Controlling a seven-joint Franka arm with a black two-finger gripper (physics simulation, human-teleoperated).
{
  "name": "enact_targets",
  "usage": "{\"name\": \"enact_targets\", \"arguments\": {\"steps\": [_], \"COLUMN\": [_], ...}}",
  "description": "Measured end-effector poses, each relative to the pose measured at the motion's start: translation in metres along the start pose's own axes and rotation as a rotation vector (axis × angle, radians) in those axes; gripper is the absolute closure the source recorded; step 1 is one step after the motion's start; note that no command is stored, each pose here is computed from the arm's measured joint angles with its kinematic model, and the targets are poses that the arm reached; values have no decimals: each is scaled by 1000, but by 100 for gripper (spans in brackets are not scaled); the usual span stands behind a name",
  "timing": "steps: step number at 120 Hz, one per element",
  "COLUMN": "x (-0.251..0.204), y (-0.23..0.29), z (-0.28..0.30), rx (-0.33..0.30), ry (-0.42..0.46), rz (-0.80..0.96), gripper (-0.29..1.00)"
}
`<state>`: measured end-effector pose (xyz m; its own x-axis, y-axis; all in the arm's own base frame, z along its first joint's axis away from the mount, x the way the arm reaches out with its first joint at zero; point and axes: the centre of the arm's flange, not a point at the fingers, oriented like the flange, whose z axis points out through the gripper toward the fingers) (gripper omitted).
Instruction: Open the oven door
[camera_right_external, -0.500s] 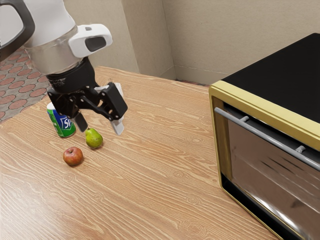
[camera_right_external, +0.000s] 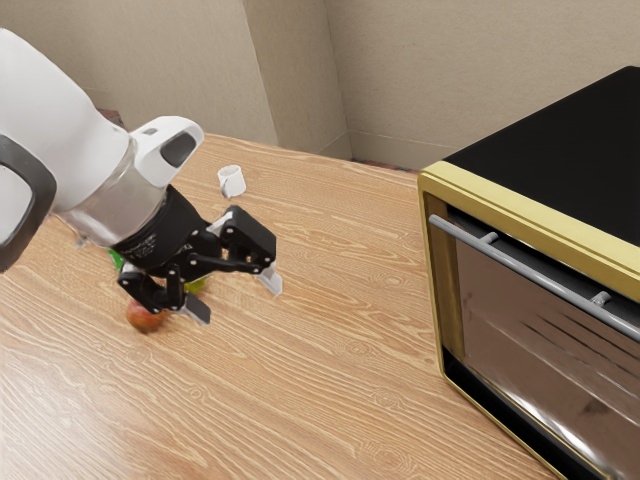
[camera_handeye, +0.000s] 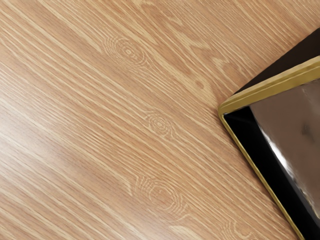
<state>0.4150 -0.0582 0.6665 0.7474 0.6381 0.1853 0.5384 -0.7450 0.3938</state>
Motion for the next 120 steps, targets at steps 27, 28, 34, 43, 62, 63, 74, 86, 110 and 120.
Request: {"name": "enact_targets", "arguments": {"steps": [27,28,34,43,62,63,74,86,110,120], "x": [12,12,12,15,23,23,19,15,7,7], "y": [68,70,77,84,99,100,109,115,124,126], "z": [12,13,18,31,46,48,57,57,61,67], "rx": [-141,-145,-164,-179,-204,-203,-212,-225,-250,-251], "ry": [32,32,29,25,34,34,34,47,48,46], "rz": [-123,-128,-160,-214,-302,-305,-329,-347,-384,-400], "gripper": [0,0,0,0,0,0,0,0,0,0]}}
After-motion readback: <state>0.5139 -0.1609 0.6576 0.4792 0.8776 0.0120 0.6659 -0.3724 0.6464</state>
